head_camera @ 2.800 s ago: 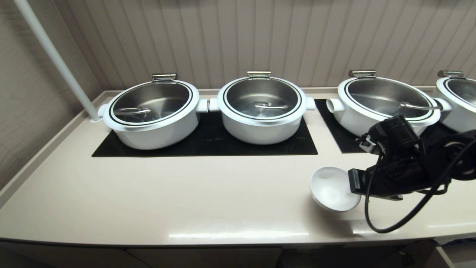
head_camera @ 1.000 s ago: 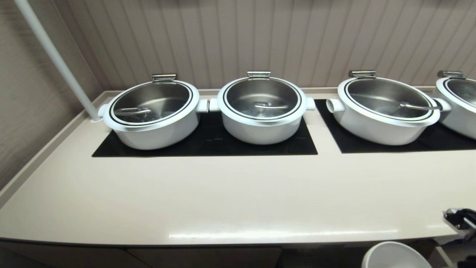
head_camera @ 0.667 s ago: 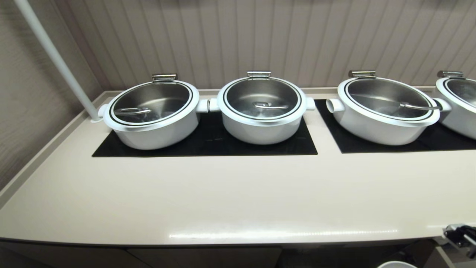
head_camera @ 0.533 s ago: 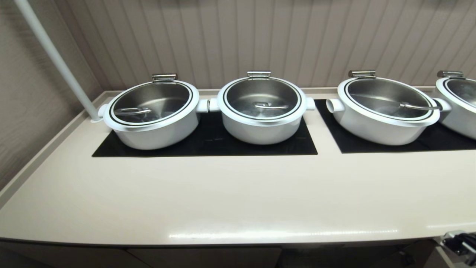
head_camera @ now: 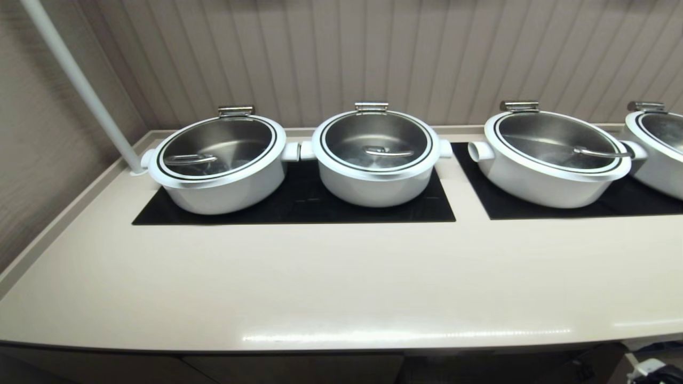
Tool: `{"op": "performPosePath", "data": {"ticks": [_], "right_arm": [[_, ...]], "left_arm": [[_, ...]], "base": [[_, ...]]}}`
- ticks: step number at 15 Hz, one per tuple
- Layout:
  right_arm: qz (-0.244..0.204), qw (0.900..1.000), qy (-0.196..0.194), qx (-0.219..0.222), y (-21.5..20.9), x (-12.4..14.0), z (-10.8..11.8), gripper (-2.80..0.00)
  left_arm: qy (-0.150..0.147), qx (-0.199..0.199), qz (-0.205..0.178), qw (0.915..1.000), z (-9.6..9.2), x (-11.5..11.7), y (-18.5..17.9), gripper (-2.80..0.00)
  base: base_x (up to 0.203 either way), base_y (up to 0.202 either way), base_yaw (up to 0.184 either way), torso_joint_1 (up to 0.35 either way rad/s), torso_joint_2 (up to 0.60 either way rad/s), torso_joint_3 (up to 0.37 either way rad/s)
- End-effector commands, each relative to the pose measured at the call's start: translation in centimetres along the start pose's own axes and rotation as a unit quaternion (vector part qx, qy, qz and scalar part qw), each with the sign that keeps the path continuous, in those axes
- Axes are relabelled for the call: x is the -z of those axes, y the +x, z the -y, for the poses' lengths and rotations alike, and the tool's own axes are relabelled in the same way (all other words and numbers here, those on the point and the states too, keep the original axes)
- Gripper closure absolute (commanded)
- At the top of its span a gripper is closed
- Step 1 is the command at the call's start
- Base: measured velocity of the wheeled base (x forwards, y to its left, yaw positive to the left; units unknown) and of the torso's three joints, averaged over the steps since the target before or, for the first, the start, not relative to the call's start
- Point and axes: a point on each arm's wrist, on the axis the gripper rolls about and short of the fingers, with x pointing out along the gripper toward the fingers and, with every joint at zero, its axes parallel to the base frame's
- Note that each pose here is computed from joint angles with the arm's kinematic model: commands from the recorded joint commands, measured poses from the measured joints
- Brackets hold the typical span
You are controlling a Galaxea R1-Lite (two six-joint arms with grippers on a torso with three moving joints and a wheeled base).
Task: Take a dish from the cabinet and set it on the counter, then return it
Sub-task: Put it back into the cabinet
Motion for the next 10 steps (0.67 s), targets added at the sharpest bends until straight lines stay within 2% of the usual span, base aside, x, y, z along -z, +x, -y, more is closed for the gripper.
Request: {"op": "performPosePath", "data": {"ticks": [1,10], "right_arm": [[-0.007,1.000,-0.001,-0.006,0.13,0.20,0.02,0.00],[0.005,1.000,0.003,-0.010,0.42,0.28,0.08,0.00]], "left_arm": [[0.000,0.000,0.001,1.0000,0.00,-0.02,-0.01,0.00],[0.000,0.000,0.000,1.0000,0.00,-0.01,-0.01,0.00]], "base": [[0.000,0.000,0.000,0.000,0.00,0.000],[0.000,0.000,0.000,0.000,0.00,0.000]]}}
